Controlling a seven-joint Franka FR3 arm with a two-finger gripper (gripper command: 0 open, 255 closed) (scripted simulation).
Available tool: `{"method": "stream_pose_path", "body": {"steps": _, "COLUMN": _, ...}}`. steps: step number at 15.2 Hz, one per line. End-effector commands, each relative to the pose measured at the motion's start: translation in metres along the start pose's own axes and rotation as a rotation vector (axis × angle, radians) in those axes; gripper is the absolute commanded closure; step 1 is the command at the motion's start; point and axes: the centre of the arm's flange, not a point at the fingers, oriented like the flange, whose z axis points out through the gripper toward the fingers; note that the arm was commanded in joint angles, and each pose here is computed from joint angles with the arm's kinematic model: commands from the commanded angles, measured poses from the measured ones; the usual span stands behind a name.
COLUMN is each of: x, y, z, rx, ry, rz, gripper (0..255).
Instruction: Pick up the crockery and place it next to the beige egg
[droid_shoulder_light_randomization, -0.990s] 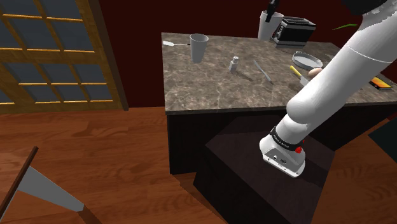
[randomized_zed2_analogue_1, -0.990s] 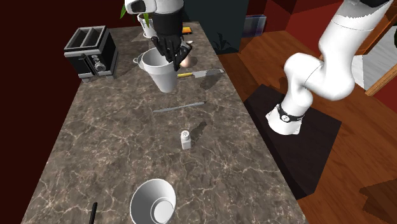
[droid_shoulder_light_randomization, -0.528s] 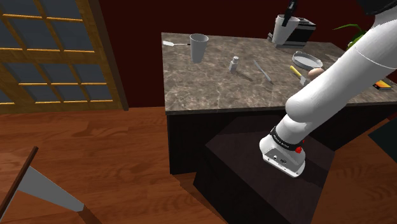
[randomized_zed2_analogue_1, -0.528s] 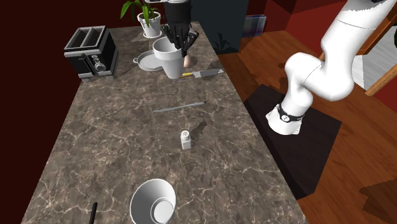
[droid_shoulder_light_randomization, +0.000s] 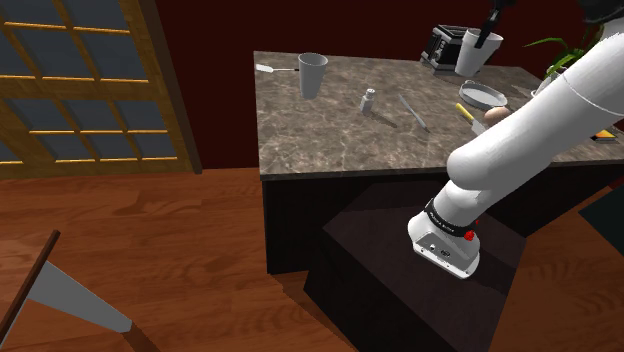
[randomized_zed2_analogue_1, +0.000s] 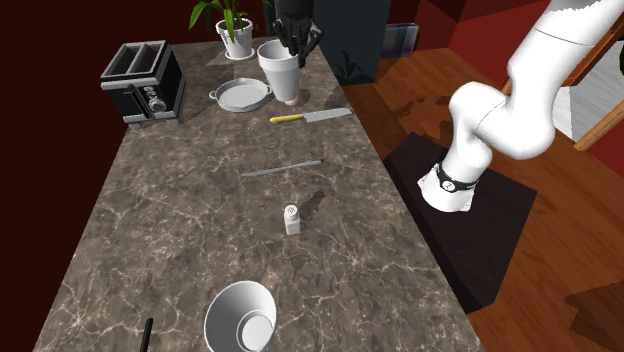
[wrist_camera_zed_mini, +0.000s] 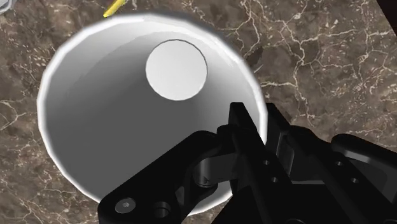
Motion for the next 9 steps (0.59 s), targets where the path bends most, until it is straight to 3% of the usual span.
{"method": "stream_pose_path", "body": {"steps": 1, "x": -0.026, "y": 0.009, "z": 0.001, "rx": 0.0, "ry": 0.0, "rz": -0.001, "gripper": 255}}
{"method": "stream_pose_path", "body": {"steps": 9, "x": -0.126, "y": 0.043, "z": 0.006, "rx": 0.0, "ry": 0.0, "rz": -0.001, "gripper": 255}}
